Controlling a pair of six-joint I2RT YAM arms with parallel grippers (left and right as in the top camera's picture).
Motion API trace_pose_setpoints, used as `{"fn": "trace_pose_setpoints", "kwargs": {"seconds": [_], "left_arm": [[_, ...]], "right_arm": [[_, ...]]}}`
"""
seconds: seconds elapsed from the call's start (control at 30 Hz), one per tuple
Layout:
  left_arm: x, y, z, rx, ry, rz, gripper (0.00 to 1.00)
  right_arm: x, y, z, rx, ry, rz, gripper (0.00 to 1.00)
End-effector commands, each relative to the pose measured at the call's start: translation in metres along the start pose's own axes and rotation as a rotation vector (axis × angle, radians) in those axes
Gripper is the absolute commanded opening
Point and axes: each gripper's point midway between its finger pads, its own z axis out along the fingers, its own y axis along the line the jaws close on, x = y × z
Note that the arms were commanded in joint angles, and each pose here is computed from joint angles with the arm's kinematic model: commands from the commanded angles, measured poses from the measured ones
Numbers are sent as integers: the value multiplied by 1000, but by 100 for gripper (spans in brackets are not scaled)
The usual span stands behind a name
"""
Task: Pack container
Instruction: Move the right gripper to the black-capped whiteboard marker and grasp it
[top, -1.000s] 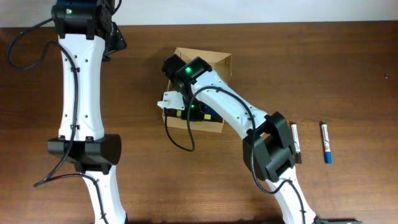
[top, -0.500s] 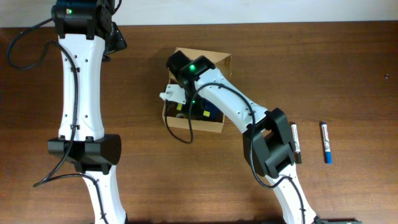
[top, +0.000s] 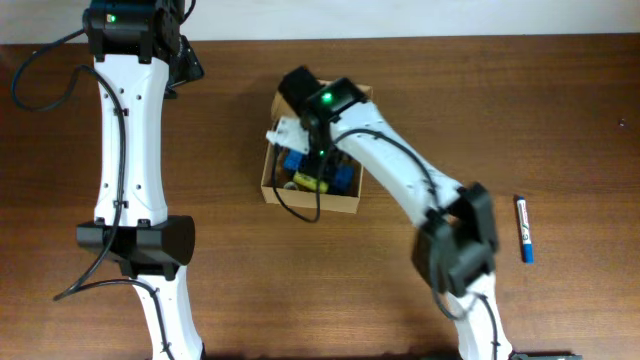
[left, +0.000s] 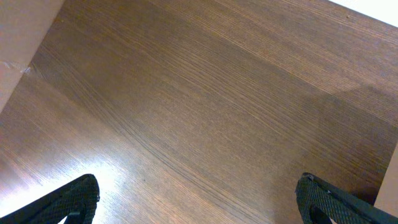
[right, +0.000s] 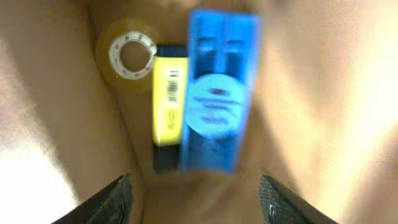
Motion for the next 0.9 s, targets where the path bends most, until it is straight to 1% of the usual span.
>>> {"fn": "trace_pose_setpoints", "kwargs": {"seconds": [0.0, 0.07, 0.17, 0.23, 0.3, 0.4, 0.47, 0.57, 0.67, 0.73, 0.8, 0.87], "left_arm": [[-3, 4, -3, -9, -13, 7, 100], [-3, 4, -3, -9, -13, 7, 100], [-3, 4, -3, -9, -13, 7, 100], [-3, 4, -3, -9, -13, 7, 100], [-3, 4, -3, -9, -13, 7, 100], [-3, 4, -3, -9, -13, 7, 100], [-3, 4, -3, -9, -13, 7, 100], [-3, 4, -3, -9, -13, 7, 100], [-3, 4, -3, -9, -13, 7, 100], [-3, 4, -3, -9, -13, 7, 100], [-3, 4, -3, -9, -13, 7, 100], [-3, 4, -3, -9, -13, 7, 100]], "right_arm": [[10, -27, -91, 197, -106, 69, 68], [23, -40, -125, 257, -155, 126, 68], [49, -64, -162, 329, -225, 276, 68], [77, -79, -175, 366, -237, 372, 66], [108, -90, -176, 394, -231, 466, 65], [166, -101, -163, 432, -203, 629, 65], [207, -104, -146, 454, -189, 772, 66], [253, -98, -114, 442, -148, 974, 66], [285, -76, -73, 348, -60, 1131, 66], [294, -61, -48, 272, -13, 1165, 65], [303, -46, -26, 218, 54, 1176, 60], [309, -32, -6, 164, 119, 1185, 58]]}}
